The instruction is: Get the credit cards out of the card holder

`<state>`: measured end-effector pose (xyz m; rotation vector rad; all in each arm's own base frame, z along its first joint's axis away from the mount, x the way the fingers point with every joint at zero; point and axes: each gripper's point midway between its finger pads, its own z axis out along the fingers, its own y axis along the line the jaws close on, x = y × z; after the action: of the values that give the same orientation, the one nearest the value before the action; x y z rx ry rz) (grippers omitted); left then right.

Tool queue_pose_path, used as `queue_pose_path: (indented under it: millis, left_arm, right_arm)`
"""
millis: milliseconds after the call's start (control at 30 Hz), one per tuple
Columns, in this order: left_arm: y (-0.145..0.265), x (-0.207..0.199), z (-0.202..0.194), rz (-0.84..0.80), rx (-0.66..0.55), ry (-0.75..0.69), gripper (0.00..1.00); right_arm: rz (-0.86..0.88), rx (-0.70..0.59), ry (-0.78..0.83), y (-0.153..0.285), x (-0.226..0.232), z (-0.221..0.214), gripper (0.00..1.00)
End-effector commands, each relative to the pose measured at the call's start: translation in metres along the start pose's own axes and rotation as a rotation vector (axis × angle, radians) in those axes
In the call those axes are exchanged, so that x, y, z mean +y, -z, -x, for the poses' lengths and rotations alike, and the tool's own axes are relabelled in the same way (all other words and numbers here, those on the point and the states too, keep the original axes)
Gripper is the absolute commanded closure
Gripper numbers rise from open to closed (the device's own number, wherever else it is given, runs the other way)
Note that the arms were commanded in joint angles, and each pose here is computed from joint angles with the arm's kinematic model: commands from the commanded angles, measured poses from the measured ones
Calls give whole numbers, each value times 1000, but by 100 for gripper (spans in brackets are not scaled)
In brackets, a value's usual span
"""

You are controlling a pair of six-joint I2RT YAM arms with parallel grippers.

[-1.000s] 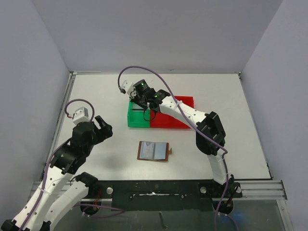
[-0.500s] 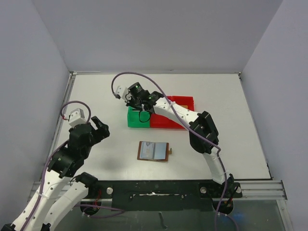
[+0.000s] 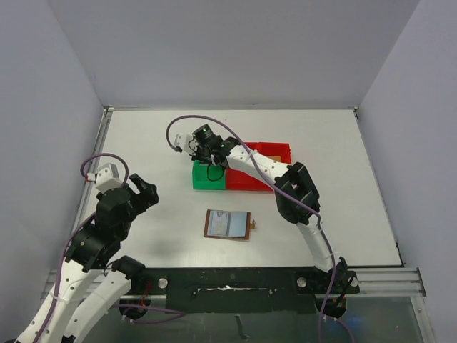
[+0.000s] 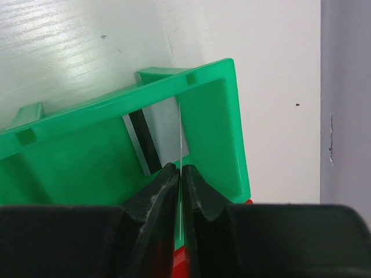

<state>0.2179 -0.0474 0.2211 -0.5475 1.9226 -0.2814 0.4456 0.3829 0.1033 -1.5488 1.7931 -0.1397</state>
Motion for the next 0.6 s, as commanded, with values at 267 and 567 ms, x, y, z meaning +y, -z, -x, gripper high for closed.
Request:
queue_pose_path:
  millis: [267,567]
  left_arm:
    - [2,-11,16,-35,-44,21,24]
    - [-4,-15,11,-45,-28,16,24]
  right_arm:
    - [-49,-49,107,-12,-28,-3,87]
    - [8,-104,142,-22,-14,-1,86]
